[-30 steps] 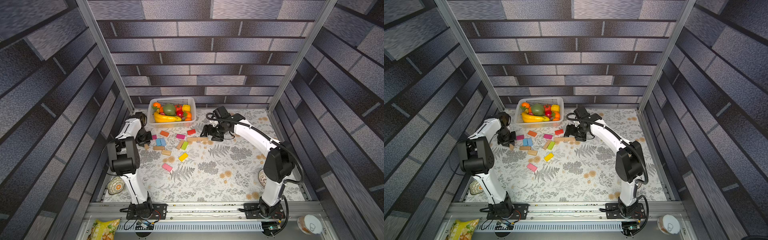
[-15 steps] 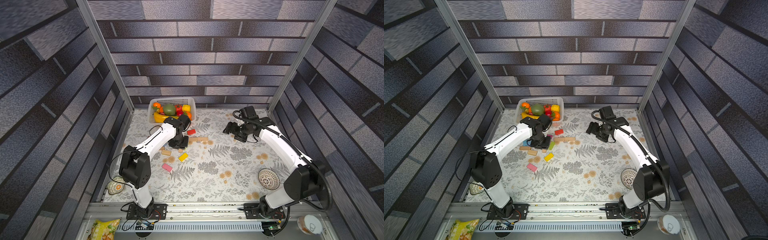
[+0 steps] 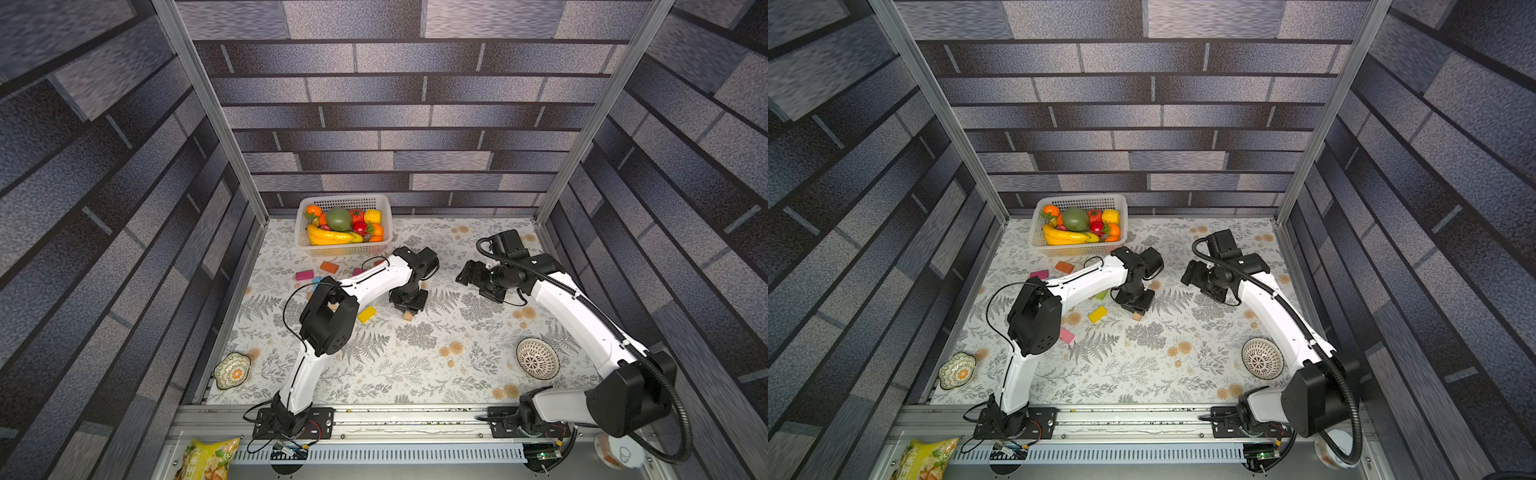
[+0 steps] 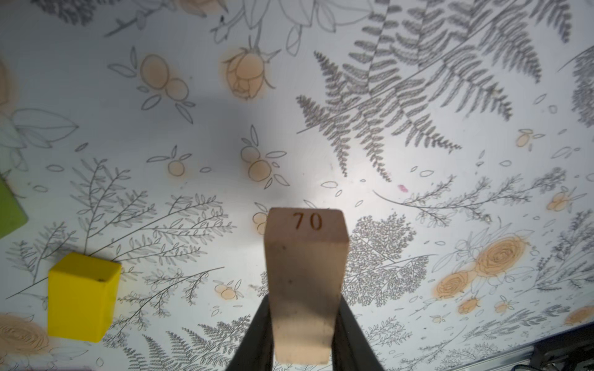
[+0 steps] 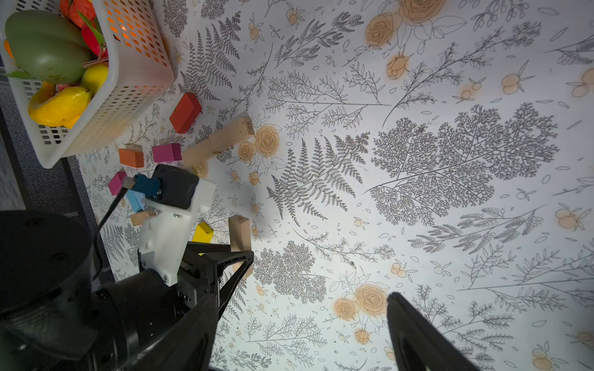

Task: Assemble the number 7 with building blocks
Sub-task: Place the building block at the center of the board, then assemble the building block at the center of the board.

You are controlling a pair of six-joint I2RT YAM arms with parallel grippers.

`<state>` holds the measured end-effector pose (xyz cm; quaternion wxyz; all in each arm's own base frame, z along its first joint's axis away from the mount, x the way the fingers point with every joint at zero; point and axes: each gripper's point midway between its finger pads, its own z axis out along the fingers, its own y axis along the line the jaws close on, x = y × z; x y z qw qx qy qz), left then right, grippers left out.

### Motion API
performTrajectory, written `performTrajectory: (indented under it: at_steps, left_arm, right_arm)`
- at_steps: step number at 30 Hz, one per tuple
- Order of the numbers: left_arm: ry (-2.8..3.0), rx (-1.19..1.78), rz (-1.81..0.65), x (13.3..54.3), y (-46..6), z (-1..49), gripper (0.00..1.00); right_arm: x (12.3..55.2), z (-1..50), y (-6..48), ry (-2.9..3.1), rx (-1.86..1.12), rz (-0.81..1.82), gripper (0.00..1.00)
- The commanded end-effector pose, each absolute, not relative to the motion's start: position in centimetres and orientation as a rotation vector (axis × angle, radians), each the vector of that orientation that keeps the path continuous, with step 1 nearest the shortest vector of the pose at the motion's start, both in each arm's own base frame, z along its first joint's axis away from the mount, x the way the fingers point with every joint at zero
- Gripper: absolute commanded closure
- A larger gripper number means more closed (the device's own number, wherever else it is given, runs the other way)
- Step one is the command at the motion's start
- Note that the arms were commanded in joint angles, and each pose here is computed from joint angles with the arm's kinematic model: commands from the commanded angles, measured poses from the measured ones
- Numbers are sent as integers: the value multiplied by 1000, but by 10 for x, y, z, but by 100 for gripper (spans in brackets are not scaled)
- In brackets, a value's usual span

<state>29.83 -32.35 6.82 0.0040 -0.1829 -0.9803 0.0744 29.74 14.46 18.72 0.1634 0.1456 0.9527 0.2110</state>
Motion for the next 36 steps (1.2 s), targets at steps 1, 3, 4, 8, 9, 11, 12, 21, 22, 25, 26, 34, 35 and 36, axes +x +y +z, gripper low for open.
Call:
performTrajectory:
  at_steps: [1,3,4,8,9,11,12,21,22,25,26,34,35,36]
  left_arm:
    - [-3058,-568,240,303,-331,65,78]
    - [-3062,-576,244,307,-336,62,78]
    - [-3061,-584,241,307,-338,61,77]
    - [-3047,-611,208,308,-343,52,75]
    - [-3043,-614,207,308,-344,49,74]
    - [-3039,-617,206,309,-345,46,72]
    - [-3039,-620,209,310,-346,46,72]
    - [-3071,-677,254,321,-355,69,45]
    - [-3082,-677,257,323,-354,76,43]
    - [-3123,-635,263,329,-339,100,42]
    - [-3140,-602,266,331,-329,108,42]
    - [-3284,-77,337,340,-185,152,40]
    - [-3298,-3,342,339,-165,155,40]
    - [-3303,55,347,337,-149,156,40]
  right_arm:
    - [287,183,135,2737,453,559,16]
    - [286,185,134,2737,447,554,16]
    - [285,184,133,2739,441,550,16]
    - [286,184,131,2745,426,533,16]
    - [286,182,131,2749,427,532,16]
    - [287,183,131,2748,428,537,16]
    - [288,182,132,2749,429,541,16]
    - [291,180,135,2742,463,568,16]
    - [291,181,134,2736,471,565,16]
    - [290,185,129,2708,512,552,17]
    - [289,185,128,2700,532,549,17]
    - [278,154,157,2796,591,491,19]
    - [278,148,170,2822,561,490,19]
    - [279,143,183,2844,536,494,19]
